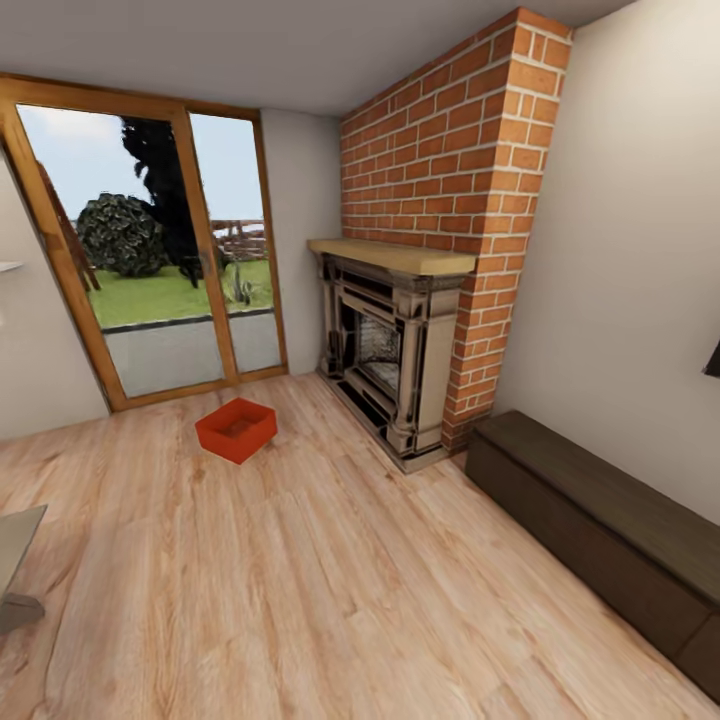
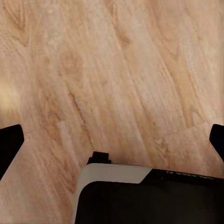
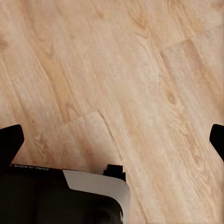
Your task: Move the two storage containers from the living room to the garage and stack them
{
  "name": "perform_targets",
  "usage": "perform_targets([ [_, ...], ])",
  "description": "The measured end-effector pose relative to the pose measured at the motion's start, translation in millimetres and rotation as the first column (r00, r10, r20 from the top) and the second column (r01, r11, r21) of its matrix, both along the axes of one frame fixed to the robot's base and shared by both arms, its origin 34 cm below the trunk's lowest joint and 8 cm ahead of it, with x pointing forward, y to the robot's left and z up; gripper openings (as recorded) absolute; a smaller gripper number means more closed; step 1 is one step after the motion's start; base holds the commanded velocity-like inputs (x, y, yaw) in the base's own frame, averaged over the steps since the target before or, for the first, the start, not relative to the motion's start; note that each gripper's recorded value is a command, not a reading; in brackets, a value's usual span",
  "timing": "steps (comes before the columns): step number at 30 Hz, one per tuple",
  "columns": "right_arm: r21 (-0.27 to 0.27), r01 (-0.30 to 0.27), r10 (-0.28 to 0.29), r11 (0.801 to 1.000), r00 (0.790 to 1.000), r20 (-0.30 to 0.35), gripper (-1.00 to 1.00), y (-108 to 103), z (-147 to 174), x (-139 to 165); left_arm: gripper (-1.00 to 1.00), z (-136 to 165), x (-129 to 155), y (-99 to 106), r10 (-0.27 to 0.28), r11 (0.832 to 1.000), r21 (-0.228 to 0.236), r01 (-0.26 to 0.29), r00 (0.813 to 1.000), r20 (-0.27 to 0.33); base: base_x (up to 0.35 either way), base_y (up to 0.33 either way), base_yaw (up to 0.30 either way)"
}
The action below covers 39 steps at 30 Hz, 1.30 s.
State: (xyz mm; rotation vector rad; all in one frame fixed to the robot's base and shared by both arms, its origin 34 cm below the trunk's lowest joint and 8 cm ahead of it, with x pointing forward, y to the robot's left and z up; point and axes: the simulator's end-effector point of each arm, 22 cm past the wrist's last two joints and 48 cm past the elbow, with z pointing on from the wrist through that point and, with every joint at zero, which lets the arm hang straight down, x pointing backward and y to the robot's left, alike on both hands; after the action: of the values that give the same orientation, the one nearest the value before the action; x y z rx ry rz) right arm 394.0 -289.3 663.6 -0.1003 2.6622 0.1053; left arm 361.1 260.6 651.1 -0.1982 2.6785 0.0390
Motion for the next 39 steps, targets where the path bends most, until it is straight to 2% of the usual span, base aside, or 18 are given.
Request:
perform_targets([
  [39,-0.003,-0.007,0.007,1.0,1.0,0.001,1.0,0.0,0.0,0.1,1.0,0.0,0.0,0.3,0.0,1.0,0.0,0.0,1.0,0.0,0.326,-0.143,0.261],
])
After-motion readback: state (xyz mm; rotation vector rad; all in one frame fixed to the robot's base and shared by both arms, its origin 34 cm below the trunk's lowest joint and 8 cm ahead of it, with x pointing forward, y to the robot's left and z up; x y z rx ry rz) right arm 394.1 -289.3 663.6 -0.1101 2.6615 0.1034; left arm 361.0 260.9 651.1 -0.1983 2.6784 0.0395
